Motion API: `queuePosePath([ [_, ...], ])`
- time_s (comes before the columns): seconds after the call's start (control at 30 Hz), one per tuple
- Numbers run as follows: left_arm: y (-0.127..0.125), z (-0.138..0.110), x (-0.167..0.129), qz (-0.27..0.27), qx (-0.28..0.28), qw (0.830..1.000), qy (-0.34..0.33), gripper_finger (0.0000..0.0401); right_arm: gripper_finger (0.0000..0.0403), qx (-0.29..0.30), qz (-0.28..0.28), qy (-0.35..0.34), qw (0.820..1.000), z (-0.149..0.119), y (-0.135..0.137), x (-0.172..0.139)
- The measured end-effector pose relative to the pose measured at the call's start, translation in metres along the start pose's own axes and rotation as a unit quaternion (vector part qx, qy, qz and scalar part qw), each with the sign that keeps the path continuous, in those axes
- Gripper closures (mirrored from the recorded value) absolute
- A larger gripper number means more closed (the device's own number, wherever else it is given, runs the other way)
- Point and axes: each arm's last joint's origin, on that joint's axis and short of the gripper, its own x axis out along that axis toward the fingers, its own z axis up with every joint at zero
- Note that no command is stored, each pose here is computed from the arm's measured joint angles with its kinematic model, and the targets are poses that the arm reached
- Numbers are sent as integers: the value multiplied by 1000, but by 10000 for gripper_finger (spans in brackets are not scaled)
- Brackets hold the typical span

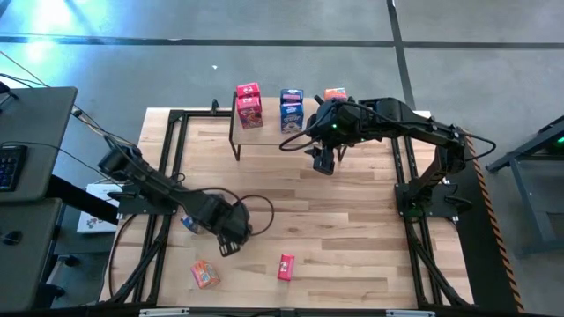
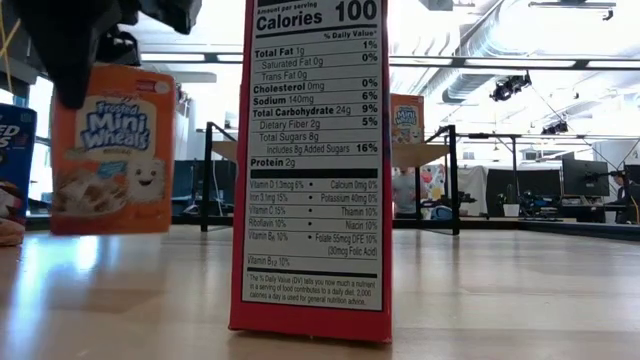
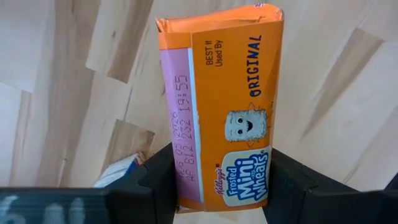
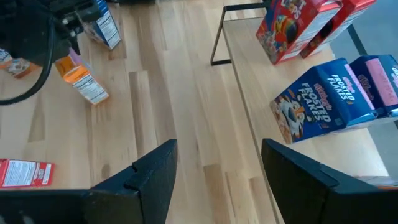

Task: Stack cereal on shelf
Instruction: Put the top orange cereal box on the shelf aligned with the other orange cereal box

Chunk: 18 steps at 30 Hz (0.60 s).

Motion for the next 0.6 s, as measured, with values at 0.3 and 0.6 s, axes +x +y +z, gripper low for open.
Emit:
queuePosePath([
  [0.3, 19, 5, -21, -23, -1, 999, -31, 234, 132, -4, 1, 10, 1000, -2, 0, 0],
  [0.6, 31, 13, -38, -51, 7, 995, -90, 234, 127, -51, 122, 18, 991, -4, 13, 0],
])
